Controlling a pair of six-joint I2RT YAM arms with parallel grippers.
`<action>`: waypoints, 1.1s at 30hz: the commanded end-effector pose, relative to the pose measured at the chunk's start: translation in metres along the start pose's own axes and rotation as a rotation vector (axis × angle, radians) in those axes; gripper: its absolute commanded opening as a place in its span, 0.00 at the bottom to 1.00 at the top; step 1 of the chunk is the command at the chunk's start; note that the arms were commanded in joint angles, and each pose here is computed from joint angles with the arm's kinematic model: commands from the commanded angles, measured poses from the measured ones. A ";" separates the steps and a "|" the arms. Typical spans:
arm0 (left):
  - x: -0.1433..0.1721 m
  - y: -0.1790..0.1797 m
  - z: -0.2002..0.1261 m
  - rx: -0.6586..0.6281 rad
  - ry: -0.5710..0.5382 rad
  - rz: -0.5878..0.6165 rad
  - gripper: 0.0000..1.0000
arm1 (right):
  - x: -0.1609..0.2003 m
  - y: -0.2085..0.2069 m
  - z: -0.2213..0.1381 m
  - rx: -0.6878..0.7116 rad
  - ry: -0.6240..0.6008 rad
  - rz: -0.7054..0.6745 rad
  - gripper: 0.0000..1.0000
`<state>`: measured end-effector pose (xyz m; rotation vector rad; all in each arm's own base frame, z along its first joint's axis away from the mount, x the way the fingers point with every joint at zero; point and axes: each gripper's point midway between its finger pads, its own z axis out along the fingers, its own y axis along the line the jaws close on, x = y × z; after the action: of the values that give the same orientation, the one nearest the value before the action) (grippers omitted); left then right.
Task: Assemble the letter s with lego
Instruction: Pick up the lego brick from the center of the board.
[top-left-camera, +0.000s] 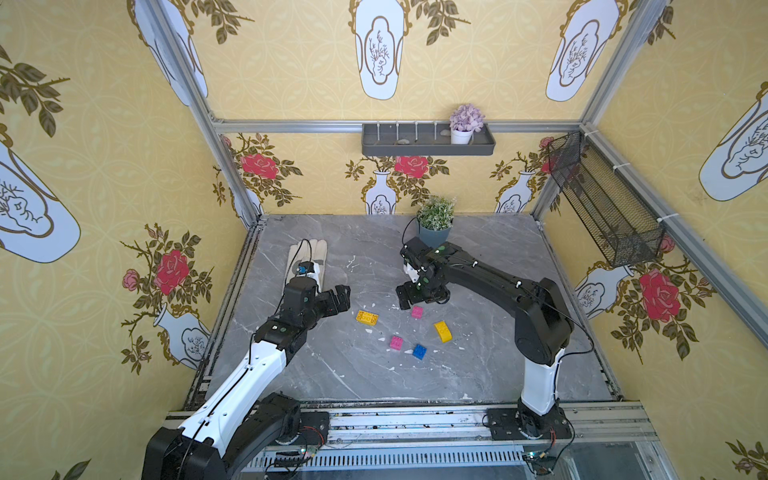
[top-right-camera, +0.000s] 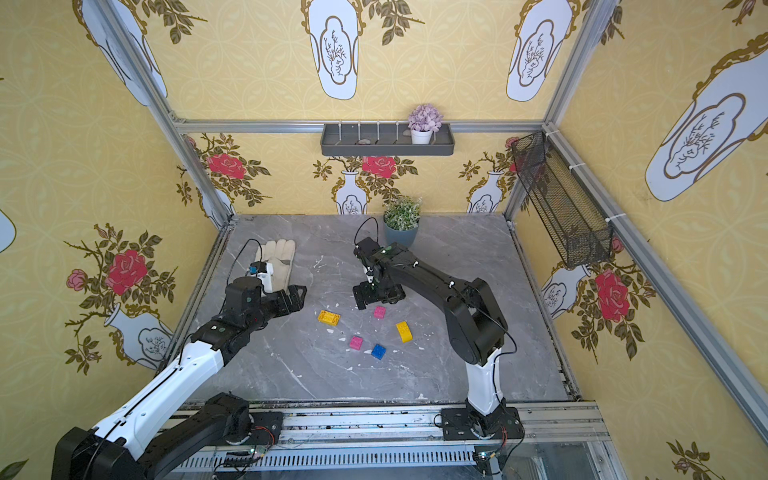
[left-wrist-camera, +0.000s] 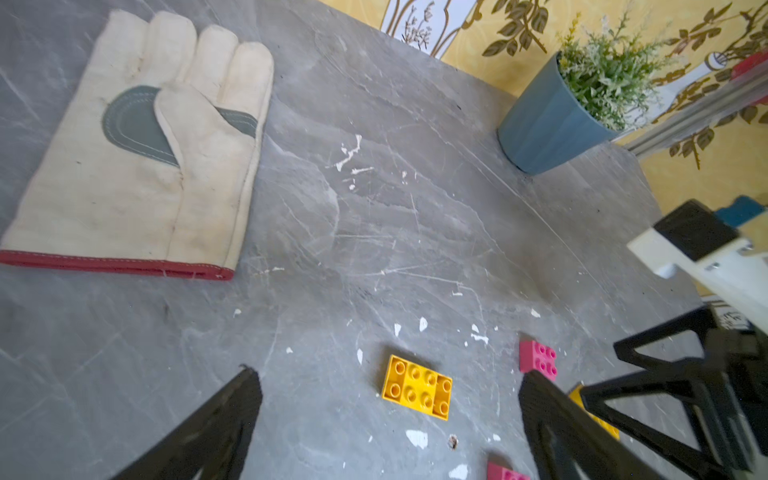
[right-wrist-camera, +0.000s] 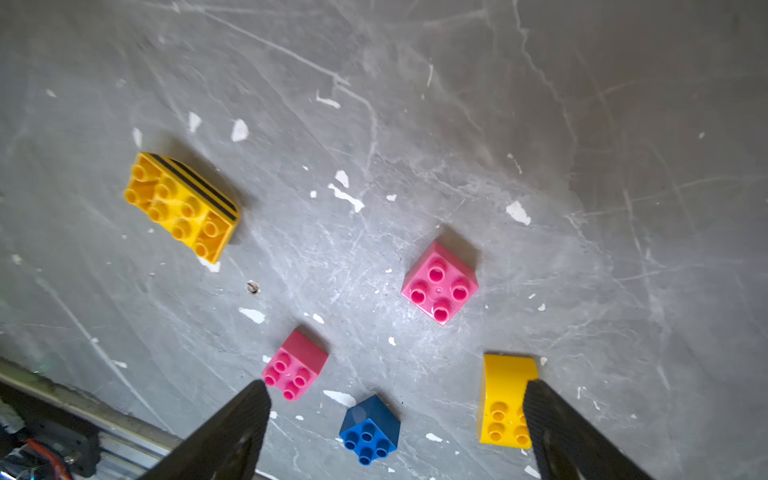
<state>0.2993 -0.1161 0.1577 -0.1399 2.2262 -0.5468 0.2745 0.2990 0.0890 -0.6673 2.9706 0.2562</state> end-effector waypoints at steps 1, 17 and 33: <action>0.006 -0.005 0.000 0.027 0.041 -0.008 1.00 | 0.003 0.002 0.007 -0.006 0.021 -0.048 0.88; 0.015 0.002 0.007 0.001 0.067 -0.016 0.99 | -0.008 -0.001 0.033 -0.214 0.041 -0.141 0.83; 0.024 0.006 0.006 0.001 0.090 -0.002 0.99 | -0.001 0.007 0.048 -0.241 0.073 -0.128 0.81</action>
<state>0.2888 -0.1197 0.1362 -0.1319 2.3147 -0.5652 0.2776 0.3116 0.0415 -0.9166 2.9781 0.5809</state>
